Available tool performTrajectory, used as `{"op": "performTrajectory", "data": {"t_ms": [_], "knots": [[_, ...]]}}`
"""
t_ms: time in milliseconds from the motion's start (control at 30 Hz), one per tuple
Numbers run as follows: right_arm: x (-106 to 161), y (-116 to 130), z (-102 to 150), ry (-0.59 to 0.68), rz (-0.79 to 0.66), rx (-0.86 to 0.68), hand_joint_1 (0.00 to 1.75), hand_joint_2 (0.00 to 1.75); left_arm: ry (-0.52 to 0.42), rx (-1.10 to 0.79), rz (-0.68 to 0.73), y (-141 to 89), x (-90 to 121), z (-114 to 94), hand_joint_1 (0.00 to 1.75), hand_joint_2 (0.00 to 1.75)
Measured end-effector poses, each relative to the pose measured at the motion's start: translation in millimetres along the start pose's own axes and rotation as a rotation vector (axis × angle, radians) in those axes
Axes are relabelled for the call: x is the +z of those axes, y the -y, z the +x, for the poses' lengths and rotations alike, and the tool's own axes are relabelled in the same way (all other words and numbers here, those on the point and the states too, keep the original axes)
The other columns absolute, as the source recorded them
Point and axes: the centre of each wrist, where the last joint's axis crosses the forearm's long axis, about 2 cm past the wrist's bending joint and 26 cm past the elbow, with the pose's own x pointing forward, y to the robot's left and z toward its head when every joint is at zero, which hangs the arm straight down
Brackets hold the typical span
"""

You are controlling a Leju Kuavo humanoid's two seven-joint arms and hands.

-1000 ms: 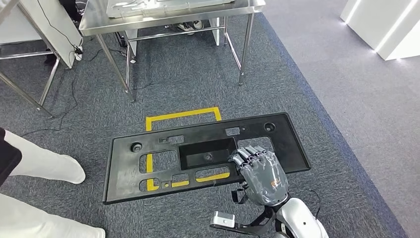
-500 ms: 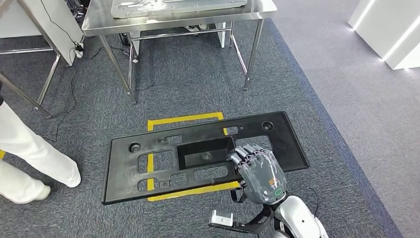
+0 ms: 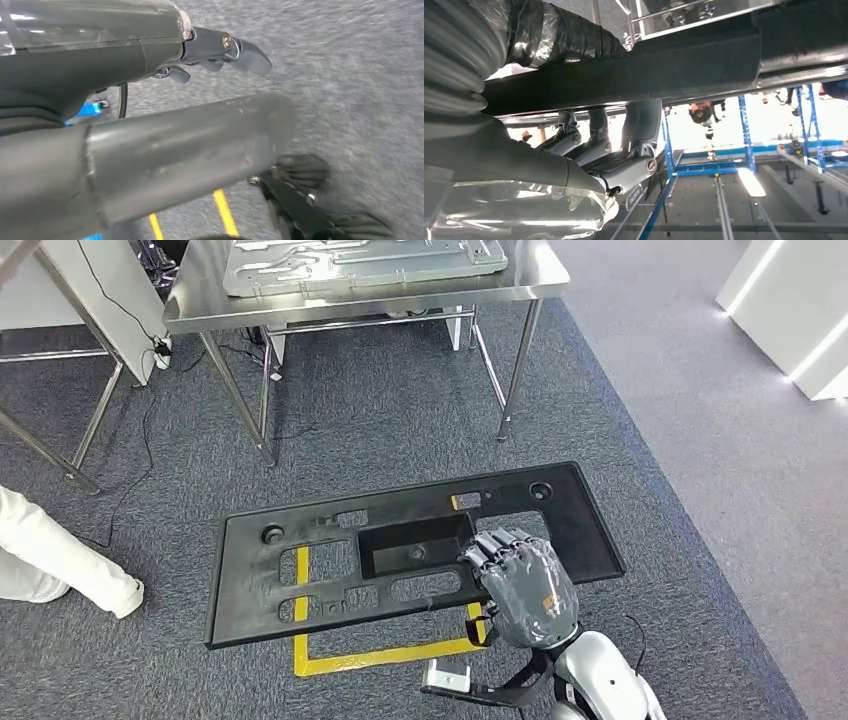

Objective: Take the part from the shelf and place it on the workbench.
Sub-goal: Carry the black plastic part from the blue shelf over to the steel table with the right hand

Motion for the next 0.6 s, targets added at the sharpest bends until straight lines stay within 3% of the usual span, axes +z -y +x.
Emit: {"op": "performTrajectory", "data": {"t_ms": [600], "knots": [[-5.7,2.0,2.7,0.003,-0.005,-0.01,1.75,1.75,-0.003,0.015,0.005,-1.0,0.1,-1.0,0.0,0.0]]}}
